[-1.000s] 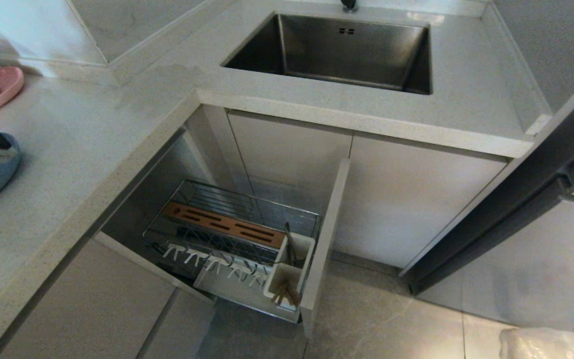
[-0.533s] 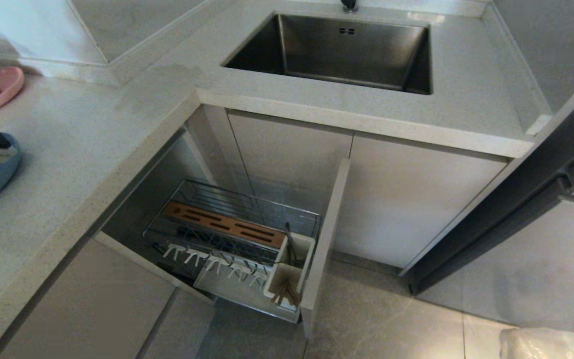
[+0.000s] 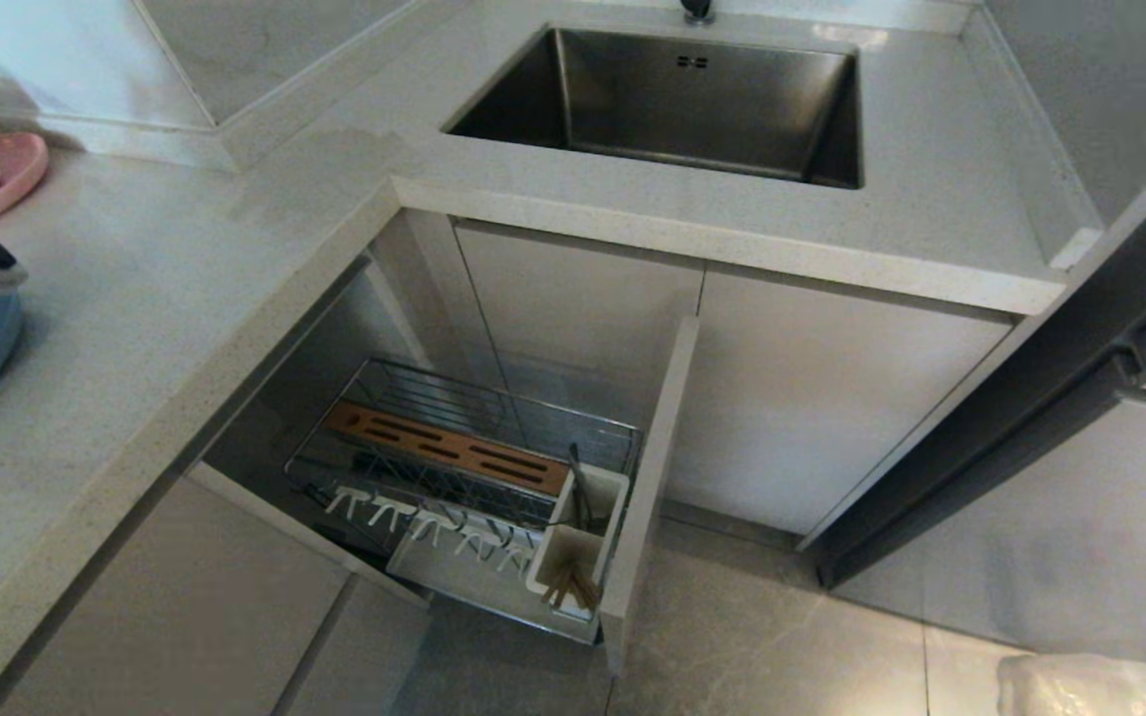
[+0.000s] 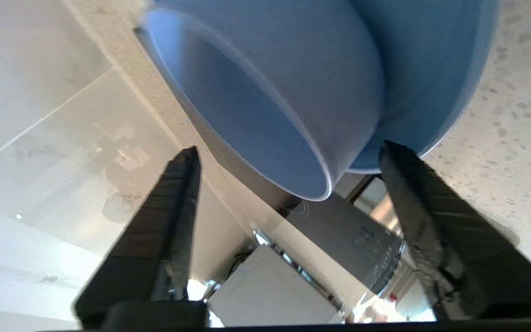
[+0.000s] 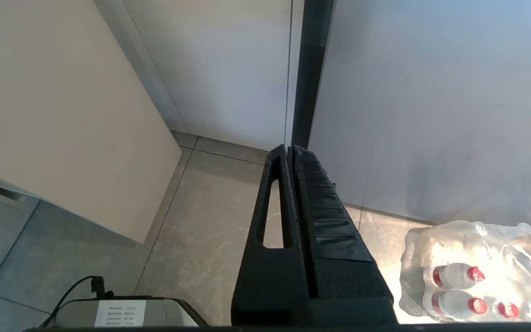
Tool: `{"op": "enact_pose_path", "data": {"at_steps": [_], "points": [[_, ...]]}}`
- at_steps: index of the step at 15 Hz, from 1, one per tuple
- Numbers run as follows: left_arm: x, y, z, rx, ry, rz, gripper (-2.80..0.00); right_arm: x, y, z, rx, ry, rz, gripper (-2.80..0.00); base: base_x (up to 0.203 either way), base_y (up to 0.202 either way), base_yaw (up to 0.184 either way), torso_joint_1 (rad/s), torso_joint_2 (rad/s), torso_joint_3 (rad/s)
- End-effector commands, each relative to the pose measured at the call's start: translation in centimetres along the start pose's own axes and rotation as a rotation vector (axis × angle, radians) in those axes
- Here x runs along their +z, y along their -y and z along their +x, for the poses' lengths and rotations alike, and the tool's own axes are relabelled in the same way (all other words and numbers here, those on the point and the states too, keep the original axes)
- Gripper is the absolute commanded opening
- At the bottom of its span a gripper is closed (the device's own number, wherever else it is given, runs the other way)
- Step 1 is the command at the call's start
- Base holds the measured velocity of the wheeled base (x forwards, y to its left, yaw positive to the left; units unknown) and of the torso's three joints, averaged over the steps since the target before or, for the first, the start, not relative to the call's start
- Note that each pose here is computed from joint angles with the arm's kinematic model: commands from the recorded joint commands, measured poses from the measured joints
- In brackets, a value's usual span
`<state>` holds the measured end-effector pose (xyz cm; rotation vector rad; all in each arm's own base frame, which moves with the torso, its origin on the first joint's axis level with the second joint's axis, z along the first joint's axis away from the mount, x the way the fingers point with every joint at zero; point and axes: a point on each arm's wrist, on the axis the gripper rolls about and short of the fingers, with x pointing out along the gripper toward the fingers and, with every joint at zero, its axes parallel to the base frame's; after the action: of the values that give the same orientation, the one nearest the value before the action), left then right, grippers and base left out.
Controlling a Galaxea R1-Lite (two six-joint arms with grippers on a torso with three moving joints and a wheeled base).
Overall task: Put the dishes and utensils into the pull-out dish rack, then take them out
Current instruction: Take the fork out of the cupboard
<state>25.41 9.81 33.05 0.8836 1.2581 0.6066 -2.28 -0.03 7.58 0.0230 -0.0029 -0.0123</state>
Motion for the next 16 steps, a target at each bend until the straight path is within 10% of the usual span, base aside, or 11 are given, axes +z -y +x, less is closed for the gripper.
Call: {"op": "enact_pose_path", "data": {"at_steps": [1,13,14,16], "points": [[-0.5,-0.3,-0.9,0.017,0.017,-0.009,0.0,0.0,0.0,0.0,0.0,-0.001,0.0,-2.8,0.0,0.0,0.0,0.0,0.0,0.0],[-5.0,-1.9,-6.0,0.103,0.131,-0.129,0.0,0.0,0.0,0.0,0.0,0.0,0.0,-2.8,0.0,0.0,0.0,0.0,0.0,0.0],[-5.7,-2.1,-6.7,0.116,0.145,-0.146,-2.8,0.0,0.0,0.0,0.0,0.0,0.0,-2.8,0.0,0.0,0.0,0.0,0.0,0.0],[-7.3,-2.4,-8.2,0.137,0.182,-0.179,-2.8,0.0,0.0,0.0,0.0,0.0,0.0,-2.8,0.0,0.0,0.0,0.0,0.0,0.0]]}}
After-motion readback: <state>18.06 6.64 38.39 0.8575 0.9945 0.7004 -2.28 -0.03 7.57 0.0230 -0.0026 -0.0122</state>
